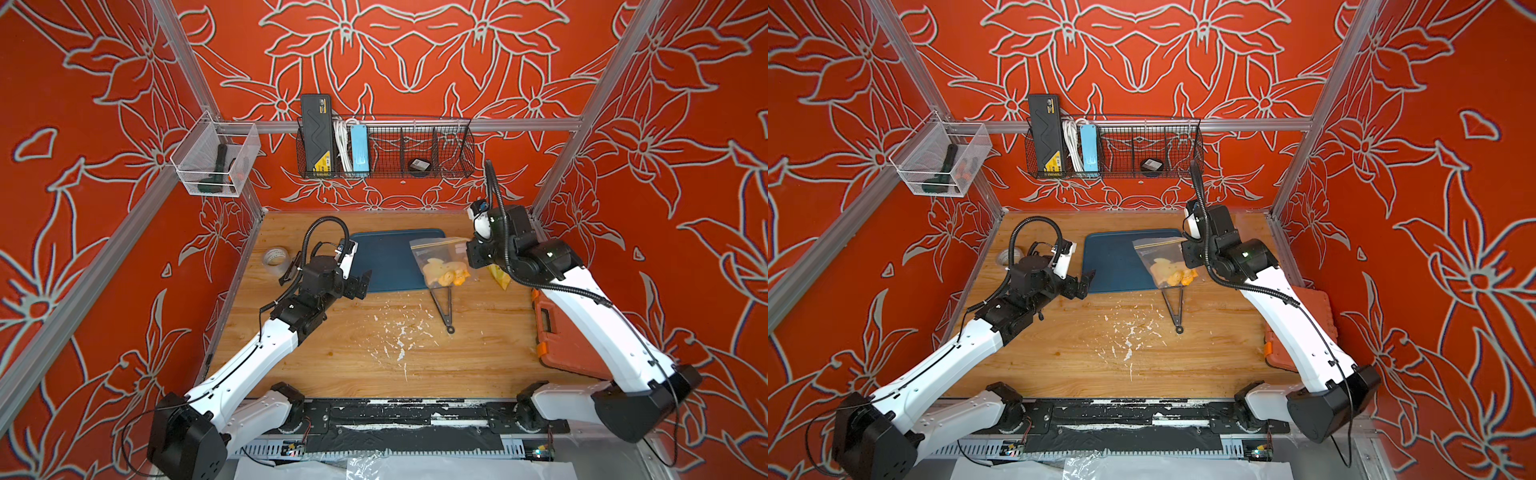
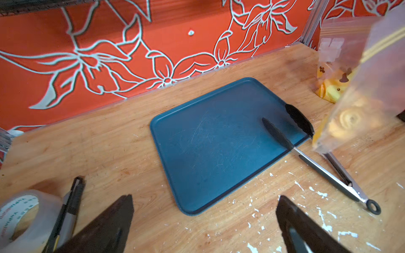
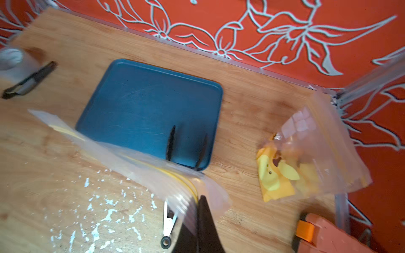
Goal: Put the cookies into a resealable bag to prevent moisture
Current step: Place the ziploc bag at the center of the board.
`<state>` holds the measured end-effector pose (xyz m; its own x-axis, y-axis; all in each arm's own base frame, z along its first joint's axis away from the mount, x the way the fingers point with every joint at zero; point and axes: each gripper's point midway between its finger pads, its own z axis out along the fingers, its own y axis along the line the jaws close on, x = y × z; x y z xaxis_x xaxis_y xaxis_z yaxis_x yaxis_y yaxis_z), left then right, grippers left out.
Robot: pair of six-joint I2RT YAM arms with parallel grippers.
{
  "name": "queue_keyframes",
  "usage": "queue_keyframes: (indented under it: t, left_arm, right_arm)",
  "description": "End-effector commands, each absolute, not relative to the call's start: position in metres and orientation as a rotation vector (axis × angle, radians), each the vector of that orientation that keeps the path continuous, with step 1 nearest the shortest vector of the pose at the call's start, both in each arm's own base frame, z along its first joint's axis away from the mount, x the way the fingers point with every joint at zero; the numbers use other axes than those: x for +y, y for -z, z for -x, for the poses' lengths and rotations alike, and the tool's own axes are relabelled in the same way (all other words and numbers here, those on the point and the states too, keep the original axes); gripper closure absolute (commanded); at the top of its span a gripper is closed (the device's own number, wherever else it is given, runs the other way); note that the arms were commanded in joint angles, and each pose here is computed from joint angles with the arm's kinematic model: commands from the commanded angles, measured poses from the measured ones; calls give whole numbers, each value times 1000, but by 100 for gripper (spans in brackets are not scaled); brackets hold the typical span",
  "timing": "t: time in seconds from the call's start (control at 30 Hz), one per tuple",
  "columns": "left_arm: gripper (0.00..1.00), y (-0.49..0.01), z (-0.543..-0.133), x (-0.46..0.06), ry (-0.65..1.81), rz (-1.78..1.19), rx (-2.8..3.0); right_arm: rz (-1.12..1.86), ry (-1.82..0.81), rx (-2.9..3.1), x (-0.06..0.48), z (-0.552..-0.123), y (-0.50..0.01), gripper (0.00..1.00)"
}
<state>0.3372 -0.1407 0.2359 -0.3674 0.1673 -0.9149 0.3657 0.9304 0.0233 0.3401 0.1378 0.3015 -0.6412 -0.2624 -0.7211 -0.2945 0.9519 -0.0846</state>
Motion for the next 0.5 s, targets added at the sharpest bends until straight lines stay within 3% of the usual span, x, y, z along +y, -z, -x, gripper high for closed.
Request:
queue_keyframes:
  t: [0.0,0.47]
  left_arm:
    - [0,-251,-337,-152,334,-346,1916]
    - [0,-257,-327,-159,471,-291,1875]
  right_arm:
    - [296,77,2410,107,-345,-286,100]
    - [-213,-204,2544,35,-389,-239,100]
